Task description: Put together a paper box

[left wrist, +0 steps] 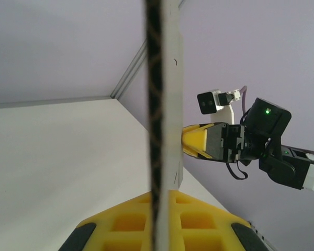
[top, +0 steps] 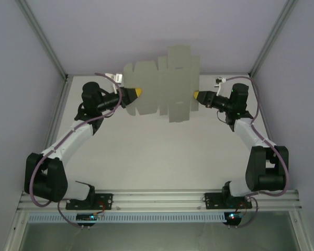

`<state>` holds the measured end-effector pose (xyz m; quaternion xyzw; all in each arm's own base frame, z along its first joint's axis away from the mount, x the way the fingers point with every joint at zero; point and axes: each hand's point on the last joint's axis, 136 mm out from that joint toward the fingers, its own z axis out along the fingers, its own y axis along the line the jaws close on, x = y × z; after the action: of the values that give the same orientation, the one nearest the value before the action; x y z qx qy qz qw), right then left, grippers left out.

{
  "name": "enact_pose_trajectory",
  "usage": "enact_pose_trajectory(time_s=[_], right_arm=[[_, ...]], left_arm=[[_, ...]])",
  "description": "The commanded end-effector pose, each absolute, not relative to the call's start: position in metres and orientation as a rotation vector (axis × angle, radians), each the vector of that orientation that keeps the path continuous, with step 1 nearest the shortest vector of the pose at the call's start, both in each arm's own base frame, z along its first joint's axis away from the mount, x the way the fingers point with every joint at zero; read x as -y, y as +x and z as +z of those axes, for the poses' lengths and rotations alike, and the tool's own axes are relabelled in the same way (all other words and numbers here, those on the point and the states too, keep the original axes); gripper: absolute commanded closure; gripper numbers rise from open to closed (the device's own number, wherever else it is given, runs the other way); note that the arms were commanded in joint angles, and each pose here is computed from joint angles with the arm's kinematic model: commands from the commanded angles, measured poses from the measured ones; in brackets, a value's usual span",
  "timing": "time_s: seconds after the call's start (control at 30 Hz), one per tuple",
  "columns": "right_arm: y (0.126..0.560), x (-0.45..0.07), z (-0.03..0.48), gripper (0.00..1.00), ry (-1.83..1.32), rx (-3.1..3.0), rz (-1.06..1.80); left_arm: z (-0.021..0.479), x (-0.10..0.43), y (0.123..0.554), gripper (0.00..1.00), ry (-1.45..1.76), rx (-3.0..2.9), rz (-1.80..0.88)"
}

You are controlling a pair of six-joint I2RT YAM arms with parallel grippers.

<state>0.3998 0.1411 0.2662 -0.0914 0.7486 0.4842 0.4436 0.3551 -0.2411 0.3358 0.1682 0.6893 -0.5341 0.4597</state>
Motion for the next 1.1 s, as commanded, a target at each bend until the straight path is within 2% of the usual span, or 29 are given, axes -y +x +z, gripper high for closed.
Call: enact_pose_trajectory(time_s=[0.0, 0.2, 0.4, 0.77, 0.93, 1.07], right_arm=[[0.38, -0.161, 0.285, 0.72, -0.375, -1.782, 1.309], [0.365, -0.167, 0.295, 0.68, -0.463, -1.735, 1.358], [0.356, -0.17, 0.301, 0.68, -0.507, -1.707, 1.376], [0.348, -0.171, 0.308, 0.75, -0.539, -1.699, 1.388], [0.349, -0.161, 0.298, 0.68, -0.475, -1.779, 1.293], [0.344, -0.158, 0.296, 0.69, -0.471, -1.807, 1.273]], left_arm=[[0.334, 0.246, 0.345, 1.0, 0.451, -1.695, -1.328], [0.329, 0.243, 0.348, 1.0, 0.421, -1.709, -1.318], [0.325, 0.242, 0.35, 1.0, 0.417, -1.714, -1.318], [0.32, 0.241, 0.352, 1.0, 0.403, -1.725, -1.313], [0.313, 0.231, 0.36, 1.0, 0.344, -1.748, -1.256], [0.309, 0.224, 0.363, 1.0, 0.309, -1.758, -1.246]])
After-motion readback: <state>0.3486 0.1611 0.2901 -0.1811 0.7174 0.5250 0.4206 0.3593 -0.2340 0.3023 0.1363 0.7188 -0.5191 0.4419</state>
